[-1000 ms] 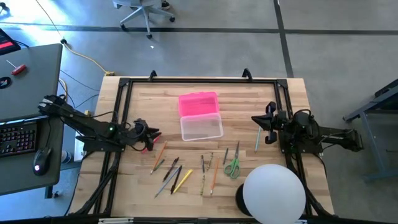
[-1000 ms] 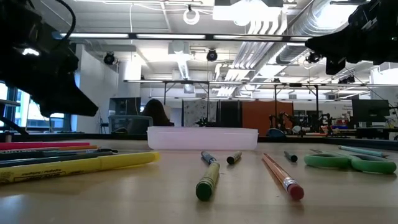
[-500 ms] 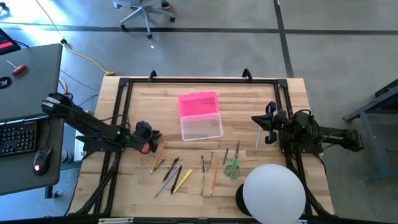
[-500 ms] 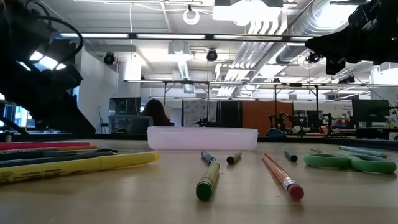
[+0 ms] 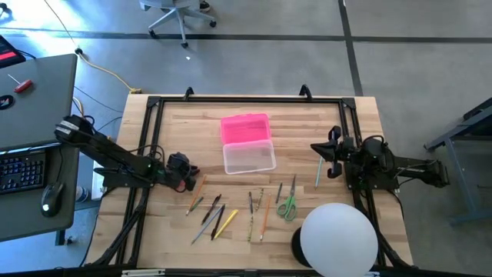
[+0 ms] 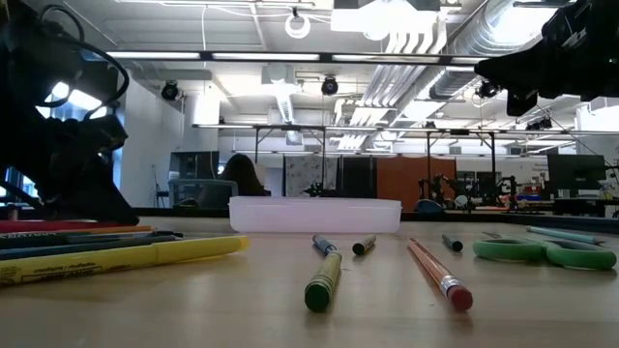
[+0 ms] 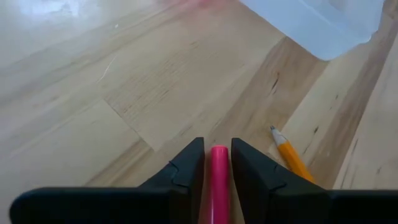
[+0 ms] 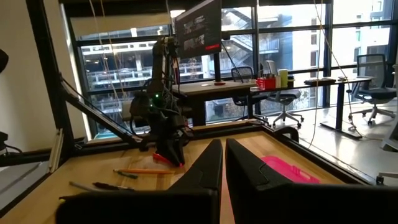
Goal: Pick & place school supplies into a supply box
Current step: Put the pink pen into the pink supply box
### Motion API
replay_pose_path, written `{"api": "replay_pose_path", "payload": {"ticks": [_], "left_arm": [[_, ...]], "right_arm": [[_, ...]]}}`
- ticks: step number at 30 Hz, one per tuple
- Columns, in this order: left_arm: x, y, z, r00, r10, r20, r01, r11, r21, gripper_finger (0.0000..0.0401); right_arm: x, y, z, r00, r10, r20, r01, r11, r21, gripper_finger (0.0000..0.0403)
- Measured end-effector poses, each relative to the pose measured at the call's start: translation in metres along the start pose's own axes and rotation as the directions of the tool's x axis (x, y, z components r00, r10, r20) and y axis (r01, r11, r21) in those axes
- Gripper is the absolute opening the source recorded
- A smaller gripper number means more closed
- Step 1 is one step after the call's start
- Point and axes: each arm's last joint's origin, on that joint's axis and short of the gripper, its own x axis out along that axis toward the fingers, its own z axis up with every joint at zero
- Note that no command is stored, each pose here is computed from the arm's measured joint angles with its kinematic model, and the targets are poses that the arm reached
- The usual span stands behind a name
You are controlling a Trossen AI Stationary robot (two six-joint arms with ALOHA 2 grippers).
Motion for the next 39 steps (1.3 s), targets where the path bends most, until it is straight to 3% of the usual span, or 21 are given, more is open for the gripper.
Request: {"api": "replay_pose_path", "payload": {"ticks": [14, 22, 27, 31, 39], "left_arm": [[0.003, 0.003, -0.005, 0.999, 0.040, -0.022, -0.038, 0.993, 0.109, 0.0115], [0.003, 0.006, -0.006, 0.997, 0.070, -0.024, -0.066, 0.991, 0.120, 0.0033], [0.004, 0.002, -0.001, 0.994, 0.045, 0.098, -0.052, 0.997, 0.064, 0.0032], [0.003, -0.013, 0.014, 0.974, 0.043, 0.221, -0.068, 0.992, 0.109, 0.0032], [-0.002, -0.046, 0.041, 0.946, -0.001, 0.323, -0.028, 0.996, 0.085, 0.0033]], "right_arm": [[0.000, 0.000, -0.002, 1.000, -0.002, -0.022, 0.002, 1.000, 0.000, 0.0000], [0.000, 0.000, -0.002, 1.000, -0.002, -0.022, 0.002, 1.000, 0.000, 0.0000], [0.000, 0.000, -0.002, 1.000, -0.002, -0.022, 0.002, 1.000, 0.000, 0.0000], [0.000, 0.000, -0.002, 1.000, -0.002, -0.022, 0.002, 1.000, 0.000, 0.0000], [0.000, 0.000, -0.002, 1.000, -0.002, -0.018, 0.002, 1.000, 0.000, 0.0000]]}}
